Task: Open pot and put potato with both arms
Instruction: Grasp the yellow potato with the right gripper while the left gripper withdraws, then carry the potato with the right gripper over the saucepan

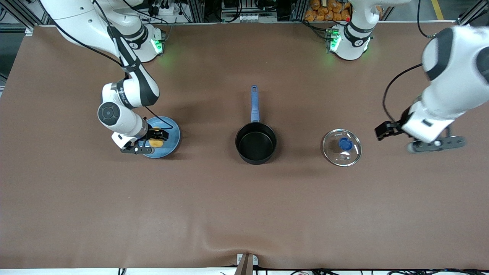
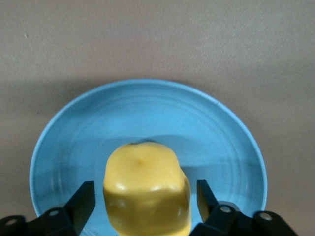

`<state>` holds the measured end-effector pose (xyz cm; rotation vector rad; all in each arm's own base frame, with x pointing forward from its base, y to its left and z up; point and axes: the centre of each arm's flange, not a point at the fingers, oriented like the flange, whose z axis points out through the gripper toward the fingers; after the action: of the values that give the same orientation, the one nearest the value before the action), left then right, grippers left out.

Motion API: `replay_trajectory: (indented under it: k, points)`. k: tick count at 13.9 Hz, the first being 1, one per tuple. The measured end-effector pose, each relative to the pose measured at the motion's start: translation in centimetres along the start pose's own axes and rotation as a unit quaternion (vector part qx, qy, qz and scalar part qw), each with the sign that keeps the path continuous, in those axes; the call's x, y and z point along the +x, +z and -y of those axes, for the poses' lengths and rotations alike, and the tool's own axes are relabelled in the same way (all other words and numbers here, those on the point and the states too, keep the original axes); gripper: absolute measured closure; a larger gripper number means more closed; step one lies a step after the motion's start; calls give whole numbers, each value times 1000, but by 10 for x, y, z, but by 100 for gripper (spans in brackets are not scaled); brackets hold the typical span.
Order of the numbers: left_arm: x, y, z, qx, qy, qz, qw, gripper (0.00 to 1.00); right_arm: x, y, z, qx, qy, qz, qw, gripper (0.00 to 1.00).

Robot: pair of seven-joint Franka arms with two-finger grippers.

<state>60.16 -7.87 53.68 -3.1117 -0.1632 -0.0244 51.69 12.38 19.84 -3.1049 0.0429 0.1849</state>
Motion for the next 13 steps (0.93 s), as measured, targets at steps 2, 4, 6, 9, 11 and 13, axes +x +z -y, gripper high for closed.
replay_trajectory:
  k: [2, 4, 6, 9, 11, 13]
  points:
    - [2, -36, 20, -12, -8, 5, 1000, 0, 0, -2, 1, 0, 0, 0, 1000, 33]
    - [2, -55, 32, -20, -7, 4, 1000, 0, 6, -13, 6, -2, -3, 12, 1000, 33]
    - [2, -63, 30, -22, 0, -3, 1000, 0, 21, -47, 27, -6, -1, 34, 999, 33]
    - [2, -78, 23, -59, 41, -13, 997, 0, 42, -136, 91, -8, -21, 33, 999, 33]
    - [3, -80, 26, -67, 52, -15, 996, 0, 41, -185, 145, 1, -41, 6, 999, 34]
    - [3, -79, 30, -66, 55, -15, 996, 0, 33, -208, 210, 10, -26, -14, 1000, 34]
